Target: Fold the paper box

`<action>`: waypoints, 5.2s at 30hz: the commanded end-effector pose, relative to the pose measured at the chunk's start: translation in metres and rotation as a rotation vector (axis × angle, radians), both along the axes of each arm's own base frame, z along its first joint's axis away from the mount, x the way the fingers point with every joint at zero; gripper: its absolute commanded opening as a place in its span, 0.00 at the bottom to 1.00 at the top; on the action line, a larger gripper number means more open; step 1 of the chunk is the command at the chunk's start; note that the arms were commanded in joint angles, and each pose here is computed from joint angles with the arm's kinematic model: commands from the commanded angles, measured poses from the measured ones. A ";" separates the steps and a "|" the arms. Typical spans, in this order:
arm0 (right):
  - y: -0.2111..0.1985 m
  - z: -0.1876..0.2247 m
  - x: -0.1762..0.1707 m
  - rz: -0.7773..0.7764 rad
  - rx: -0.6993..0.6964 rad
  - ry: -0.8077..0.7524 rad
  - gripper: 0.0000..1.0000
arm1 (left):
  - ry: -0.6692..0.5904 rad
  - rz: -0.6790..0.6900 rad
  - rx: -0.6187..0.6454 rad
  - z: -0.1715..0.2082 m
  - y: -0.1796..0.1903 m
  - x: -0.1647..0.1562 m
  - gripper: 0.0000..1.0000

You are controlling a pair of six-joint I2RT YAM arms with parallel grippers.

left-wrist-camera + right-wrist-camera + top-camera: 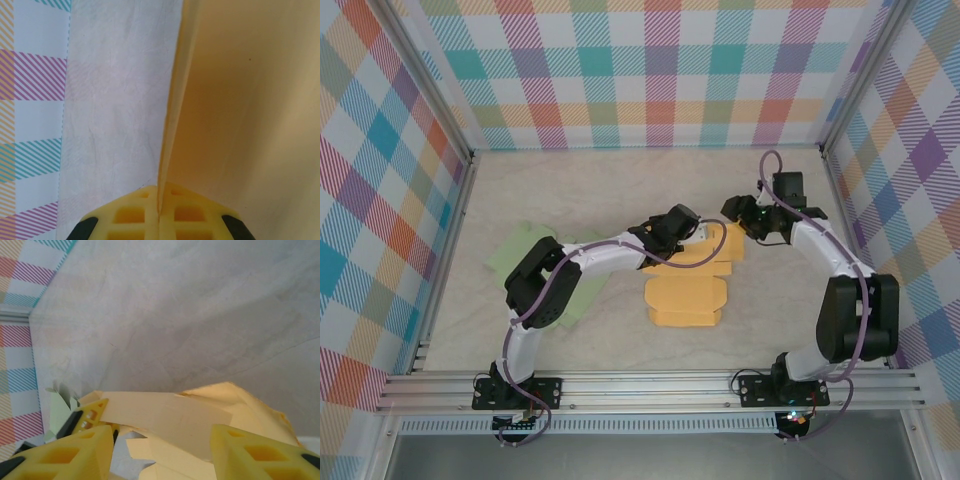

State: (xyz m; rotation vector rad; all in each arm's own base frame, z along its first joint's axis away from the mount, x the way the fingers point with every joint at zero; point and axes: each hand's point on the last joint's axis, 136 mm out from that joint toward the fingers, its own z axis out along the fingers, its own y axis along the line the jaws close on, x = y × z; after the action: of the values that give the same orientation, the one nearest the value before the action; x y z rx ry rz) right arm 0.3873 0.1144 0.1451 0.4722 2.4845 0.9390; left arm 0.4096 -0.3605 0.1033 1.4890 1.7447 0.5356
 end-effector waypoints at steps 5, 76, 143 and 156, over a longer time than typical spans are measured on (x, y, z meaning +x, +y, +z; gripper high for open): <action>0.030 -0.013 0.013 0.067 0.059 0.019 0.54 | -0.025 0.022 -0.042 0.005 -0.005 -0.003 0.00; 0.040 -0.060 -0.044 0.045 -0.001 -0.044 0.33 | -0.047 0.100 -0.061 0.009 0.005 0.005 0.00; -0.053 -0.082 0.063 -0.020 0.150 -0.046 0.37 | -0.678 -0.073 -0.035 0.046 -0.004 0.027 0.00; -0.041 -0.086 0.041 -0.010 0.079 -0.061 0.37 | -0.701 -0.063 -0.034 0.041 -0.001 0.038 0.00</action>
State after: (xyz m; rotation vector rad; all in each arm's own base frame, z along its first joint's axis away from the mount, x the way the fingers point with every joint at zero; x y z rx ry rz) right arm 0.4306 0.0723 0.0484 0.5351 2.4295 1.0639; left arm 0.4415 -0.3614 0.1359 1.1893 1.1663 0.8730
